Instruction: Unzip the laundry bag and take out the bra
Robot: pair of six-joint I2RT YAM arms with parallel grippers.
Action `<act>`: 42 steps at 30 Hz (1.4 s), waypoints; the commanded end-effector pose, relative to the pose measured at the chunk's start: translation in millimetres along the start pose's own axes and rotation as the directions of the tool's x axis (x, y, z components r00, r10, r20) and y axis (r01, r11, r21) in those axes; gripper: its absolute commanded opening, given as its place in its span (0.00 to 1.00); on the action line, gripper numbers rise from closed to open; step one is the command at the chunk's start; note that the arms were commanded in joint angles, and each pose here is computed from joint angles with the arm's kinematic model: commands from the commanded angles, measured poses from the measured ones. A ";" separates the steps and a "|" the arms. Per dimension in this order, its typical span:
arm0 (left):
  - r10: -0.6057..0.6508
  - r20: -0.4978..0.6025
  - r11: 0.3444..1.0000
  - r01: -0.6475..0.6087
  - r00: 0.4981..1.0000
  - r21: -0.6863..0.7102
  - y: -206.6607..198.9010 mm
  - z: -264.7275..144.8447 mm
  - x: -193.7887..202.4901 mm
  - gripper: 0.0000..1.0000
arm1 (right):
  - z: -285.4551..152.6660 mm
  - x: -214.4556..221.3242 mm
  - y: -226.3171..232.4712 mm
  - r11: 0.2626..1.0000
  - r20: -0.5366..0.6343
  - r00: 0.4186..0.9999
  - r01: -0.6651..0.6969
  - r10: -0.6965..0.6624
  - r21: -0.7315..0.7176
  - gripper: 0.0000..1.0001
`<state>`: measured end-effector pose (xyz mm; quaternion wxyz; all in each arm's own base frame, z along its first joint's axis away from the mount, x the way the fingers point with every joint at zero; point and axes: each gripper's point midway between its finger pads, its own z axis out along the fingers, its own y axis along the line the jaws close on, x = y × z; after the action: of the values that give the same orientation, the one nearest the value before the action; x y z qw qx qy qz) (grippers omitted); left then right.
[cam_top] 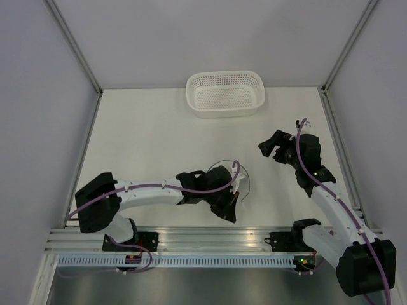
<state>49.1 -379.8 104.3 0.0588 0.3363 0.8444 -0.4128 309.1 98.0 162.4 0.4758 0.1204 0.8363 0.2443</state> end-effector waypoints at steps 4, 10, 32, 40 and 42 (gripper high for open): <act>0.063 0.126 0.921 -0.009 0.990 -0.390 60.0 -17.4 -34.3 0.02 | 1.7 0.5 0.9 1.000 -0.001 1.000 0.013 -0.013 -0.004 0.91; 0.112 0.201 0.830 0.020 0.973 -0.557 85.1 -45.9 -46.6 0.02 | 2.4 7.4 5.8 0.999 -0.020 1.000 0.014 -0.015 -0.046 0.92; 0.255 0.497 0.743 0.161 0.829 -0.650 140.9 -111.2 -128.5 0.02 | 4.0 28.7 21.4 0.984 -0.082 0.996 0.009 -0.024 -0.177 0.93; 0.273 0.548 0.733 0.198 0.791 -0.651 167.1 -126.2 -149.2 0.02 | 3.6 35.1 22.2 0.981 -0.095 0.995 -0.002 -0.017 -0.196 0.94; 0.253 0.555 0.742 0.210 0.793 -0.637 170.9 -126.4 -149.4 0.02 | 2.8 35.0 24.2 0.978 -0.095 0.995 -0.005 -0.015 -0.207 0.94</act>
<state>279.2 -284.0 118.9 0.4285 0.1458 0.8801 -0.1436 291.1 127.8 135.9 0.4301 0.0696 0.8438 0.3134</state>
